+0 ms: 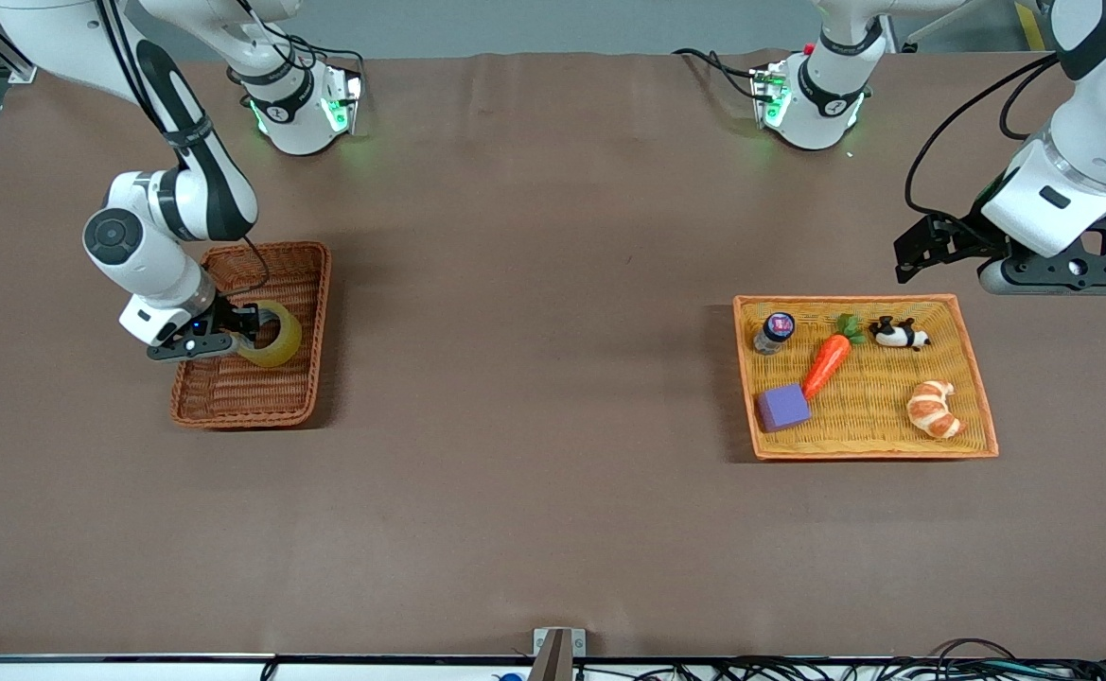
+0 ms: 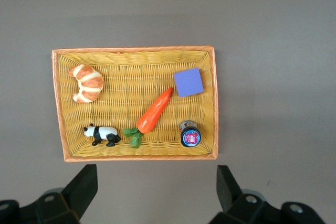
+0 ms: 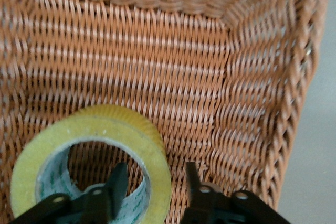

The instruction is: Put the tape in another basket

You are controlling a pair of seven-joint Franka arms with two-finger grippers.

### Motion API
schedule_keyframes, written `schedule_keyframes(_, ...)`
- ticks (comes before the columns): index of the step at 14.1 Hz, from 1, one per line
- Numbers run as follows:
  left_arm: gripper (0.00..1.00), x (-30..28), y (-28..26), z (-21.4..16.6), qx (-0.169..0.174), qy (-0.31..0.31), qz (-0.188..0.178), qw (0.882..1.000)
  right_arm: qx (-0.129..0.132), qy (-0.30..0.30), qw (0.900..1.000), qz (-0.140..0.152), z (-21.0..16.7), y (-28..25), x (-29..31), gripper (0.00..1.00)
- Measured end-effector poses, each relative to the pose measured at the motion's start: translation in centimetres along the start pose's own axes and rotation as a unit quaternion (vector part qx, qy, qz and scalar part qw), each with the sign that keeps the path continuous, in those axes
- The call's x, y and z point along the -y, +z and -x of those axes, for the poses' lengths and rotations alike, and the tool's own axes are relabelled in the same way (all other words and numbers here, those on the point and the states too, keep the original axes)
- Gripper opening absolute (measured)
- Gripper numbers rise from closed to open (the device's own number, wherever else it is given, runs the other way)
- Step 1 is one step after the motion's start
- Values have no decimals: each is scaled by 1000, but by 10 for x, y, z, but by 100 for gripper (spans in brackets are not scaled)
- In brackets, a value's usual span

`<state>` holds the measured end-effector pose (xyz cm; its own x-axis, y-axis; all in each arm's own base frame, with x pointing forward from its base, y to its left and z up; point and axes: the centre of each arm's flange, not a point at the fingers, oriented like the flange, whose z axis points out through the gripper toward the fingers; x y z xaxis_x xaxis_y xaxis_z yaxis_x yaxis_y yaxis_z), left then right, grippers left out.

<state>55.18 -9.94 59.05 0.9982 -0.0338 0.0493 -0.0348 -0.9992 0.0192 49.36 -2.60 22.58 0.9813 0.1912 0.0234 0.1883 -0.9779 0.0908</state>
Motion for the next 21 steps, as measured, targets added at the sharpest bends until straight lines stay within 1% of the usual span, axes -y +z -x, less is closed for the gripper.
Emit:
schedule_keyframes(2, 100, 0, -1, 0, -1, 0, 0, 1000, -19, 3, 1000, 6, -13, -27, -6, 81)
schedule_keyframes(3, 100, 0, -1, 0, -1, 0, 0, 1000, -22, 5, 1000, 8, -20, -46, -10, 91)
schedule_keyframes(4, 100, 0, -1, 0, -1, 0, 0, 1000, -19, 9, 1000, 11, -27, -69, -15, 100)
schedule_keyframes(5, 100, 0, -1, 0, -2, 0, 0, 1000, -11, 17, 1000, 13, -33, -93, -21, 100)
schedule_keyframes(7, 100, 0, -2, 0, -2, 0, 0, 1000, 17, 40, 999, 12, -46, -146, -29, 100)
schedule_keyframes(9, 100, 0, -2, 0, -2, 0, 0, 1000, 38, 74, 997, 2, -63, -204, -26, 100)
schedule_keyframes(11, 100, 0, -1, -1, -1, 0, 0, 1000, 52, 105, 993, -7, -75, -267, -22, 100)
schedule_keyframes(13, 100, 1, 1, -1, 0, -1, 0, 1000, 54, 117, 991, -23, -78, -312, -21, 100)
schedule_keyframes(16, 100, 1, 3, -2, 2, -1, 0, 1000, 69, 121, 990, -32, -71, -365, -23, 100)
schedule_keyframes(18, 100, 1, 3, -2, 2, -1, 0, 1000, 70, 121, 990, -34, -67, -387, -23, 100)
schedule_keyframes(21, 100, 1, 3, -2, 2, -1, 0, 1000, 70, 121, 990, -35, -57, -405, -23, 100)
